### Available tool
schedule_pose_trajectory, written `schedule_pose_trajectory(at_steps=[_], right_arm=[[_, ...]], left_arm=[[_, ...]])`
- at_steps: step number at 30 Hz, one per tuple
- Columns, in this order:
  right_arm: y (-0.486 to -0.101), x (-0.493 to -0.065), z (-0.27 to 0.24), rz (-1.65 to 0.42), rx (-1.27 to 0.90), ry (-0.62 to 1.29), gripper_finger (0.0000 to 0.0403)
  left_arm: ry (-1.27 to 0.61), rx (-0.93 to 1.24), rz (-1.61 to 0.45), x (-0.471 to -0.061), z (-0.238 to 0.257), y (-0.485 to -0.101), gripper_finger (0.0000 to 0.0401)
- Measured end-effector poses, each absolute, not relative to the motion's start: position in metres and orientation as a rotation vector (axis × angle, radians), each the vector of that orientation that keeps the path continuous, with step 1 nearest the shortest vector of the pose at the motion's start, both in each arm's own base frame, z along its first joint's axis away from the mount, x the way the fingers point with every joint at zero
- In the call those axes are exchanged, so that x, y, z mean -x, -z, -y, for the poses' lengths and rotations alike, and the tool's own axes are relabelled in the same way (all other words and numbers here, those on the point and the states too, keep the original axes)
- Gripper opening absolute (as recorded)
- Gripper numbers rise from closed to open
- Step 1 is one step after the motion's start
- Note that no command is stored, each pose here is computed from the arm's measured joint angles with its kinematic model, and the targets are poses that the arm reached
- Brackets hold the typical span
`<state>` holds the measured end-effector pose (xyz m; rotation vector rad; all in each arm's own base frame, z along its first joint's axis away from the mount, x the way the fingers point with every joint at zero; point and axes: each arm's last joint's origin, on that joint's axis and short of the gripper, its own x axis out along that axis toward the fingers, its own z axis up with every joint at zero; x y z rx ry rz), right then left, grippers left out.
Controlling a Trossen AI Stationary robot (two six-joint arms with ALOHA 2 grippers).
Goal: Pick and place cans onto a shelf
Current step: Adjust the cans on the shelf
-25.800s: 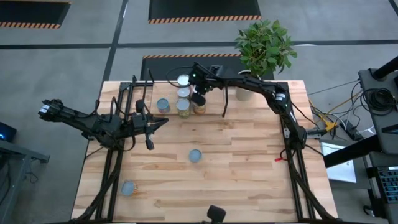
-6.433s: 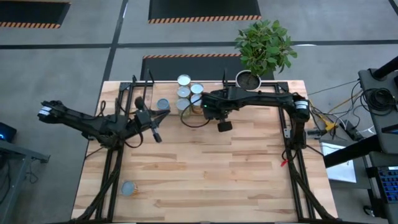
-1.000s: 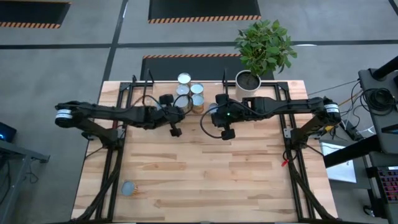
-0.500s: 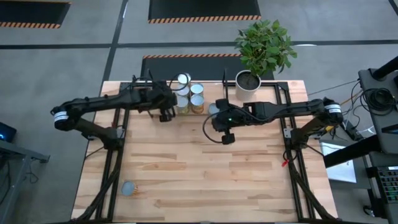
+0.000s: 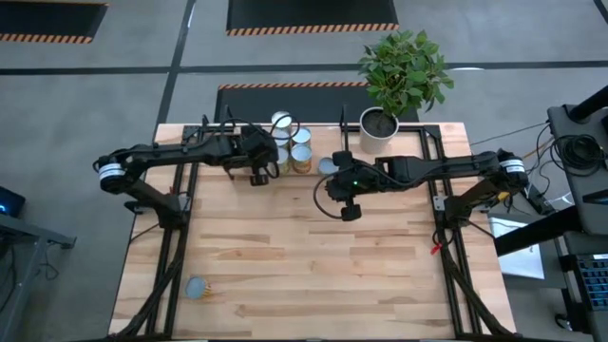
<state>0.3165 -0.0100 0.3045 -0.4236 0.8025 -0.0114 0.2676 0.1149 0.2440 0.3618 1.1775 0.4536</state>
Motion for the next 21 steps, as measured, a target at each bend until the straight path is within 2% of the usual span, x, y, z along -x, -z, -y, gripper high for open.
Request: schedule_pose_trajectory(at_steps=[10,18,21], right_arm=[[-0.302,-0.316,0.01,-0.808,0.419,0.012,0.0009],[-0.302,-0.316,0.01,-0.81,0.414,0.014,0.0009],[-0.302,-0.316,0.01,-0.81,0.413,0.015,0.0009]], left_arm=[[-0.478,-0.363,-1.13,-0.269,-0.116,-0.249,0.0],[-0.635,-0.468,-1.157,-0.266,-0.127,-0.254,0.0],[-0.606,-0.464,-1.131,-0.266,-0.136,-0.254,0.0]])
